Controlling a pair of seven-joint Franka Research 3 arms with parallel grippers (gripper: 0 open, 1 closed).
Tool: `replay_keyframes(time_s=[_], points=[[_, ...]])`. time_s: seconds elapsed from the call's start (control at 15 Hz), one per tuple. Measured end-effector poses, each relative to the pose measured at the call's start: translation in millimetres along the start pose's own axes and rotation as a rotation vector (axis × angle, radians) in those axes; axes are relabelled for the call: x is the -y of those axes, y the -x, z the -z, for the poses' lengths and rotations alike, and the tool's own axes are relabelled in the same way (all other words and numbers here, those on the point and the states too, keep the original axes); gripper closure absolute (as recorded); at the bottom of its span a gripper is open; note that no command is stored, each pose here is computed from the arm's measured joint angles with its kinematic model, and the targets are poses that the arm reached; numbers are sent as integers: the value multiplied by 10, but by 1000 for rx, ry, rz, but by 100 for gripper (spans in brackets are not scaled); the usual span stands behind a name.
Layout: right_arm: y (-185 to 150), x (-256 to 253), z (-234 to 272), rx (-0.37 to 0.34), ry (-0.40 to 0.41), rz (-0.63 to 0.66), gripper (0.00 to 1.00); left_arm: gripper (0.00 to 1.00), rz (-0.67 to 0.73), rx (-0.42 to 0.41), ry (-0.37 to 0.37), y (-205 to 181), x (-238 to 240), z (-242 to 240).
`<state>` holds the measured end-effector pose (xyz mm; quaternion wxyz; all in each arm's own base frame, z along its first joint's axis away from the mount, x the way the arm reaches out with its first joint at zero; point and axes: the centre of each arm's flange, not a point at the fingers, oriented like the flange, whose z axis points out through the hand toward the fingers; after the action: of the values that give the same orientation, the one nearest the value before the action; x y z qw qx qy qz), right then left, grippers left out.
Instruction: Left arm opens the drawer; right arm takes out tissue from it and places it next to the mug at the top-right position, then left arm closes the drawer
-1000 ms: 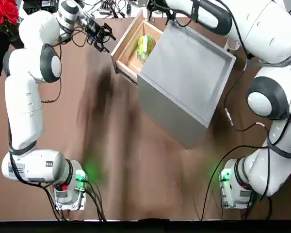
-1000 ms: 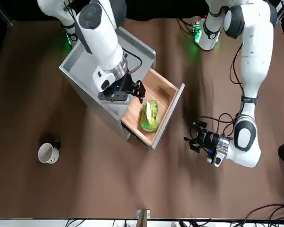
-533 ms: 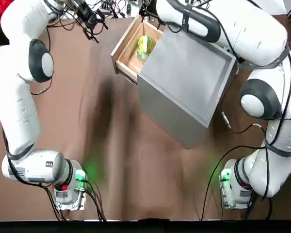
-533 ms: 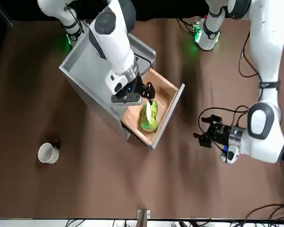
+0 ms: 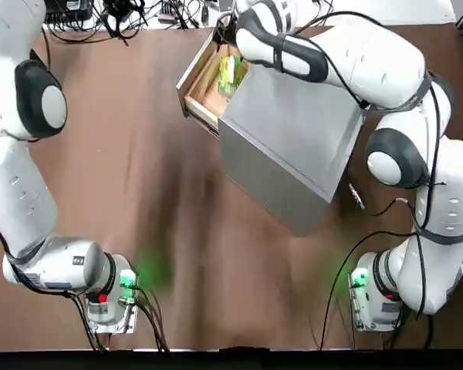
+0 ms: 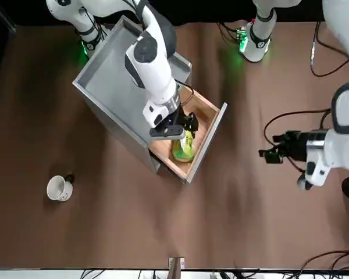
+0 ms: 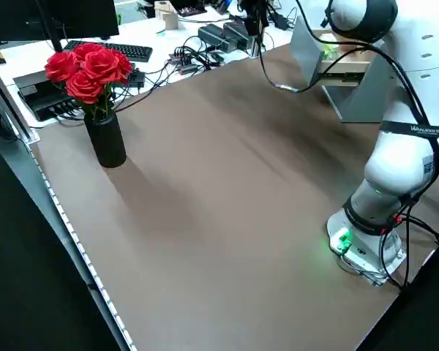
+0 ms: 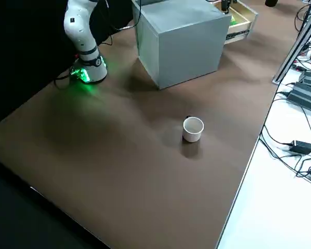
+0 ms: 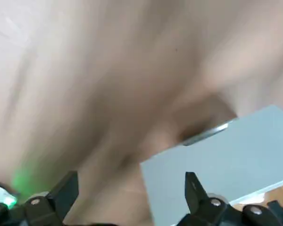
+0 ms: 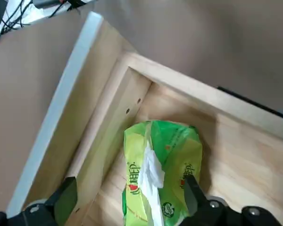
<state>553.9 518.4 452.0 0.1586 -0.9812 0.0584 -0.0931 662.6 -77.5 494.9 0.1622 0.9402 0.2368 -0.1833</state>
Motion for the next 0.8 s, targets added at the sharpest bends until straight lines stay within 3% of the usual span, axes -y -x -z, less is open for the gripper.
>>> replay_keyframes(time_s=[0.6, 0.67, 0.8], points=[[126, 15, -364, -4, 47, 46, 0, 0, -187, -243, -122, 869, -55, 872], [148, 23, -400, -4, 52, 52, 2, 0, -206, -265, -138, 993, -108, 918], [217, 47, -492, -2, 67, 71, 20, 0, -234, -293, -157, 1218, -169, 971]])
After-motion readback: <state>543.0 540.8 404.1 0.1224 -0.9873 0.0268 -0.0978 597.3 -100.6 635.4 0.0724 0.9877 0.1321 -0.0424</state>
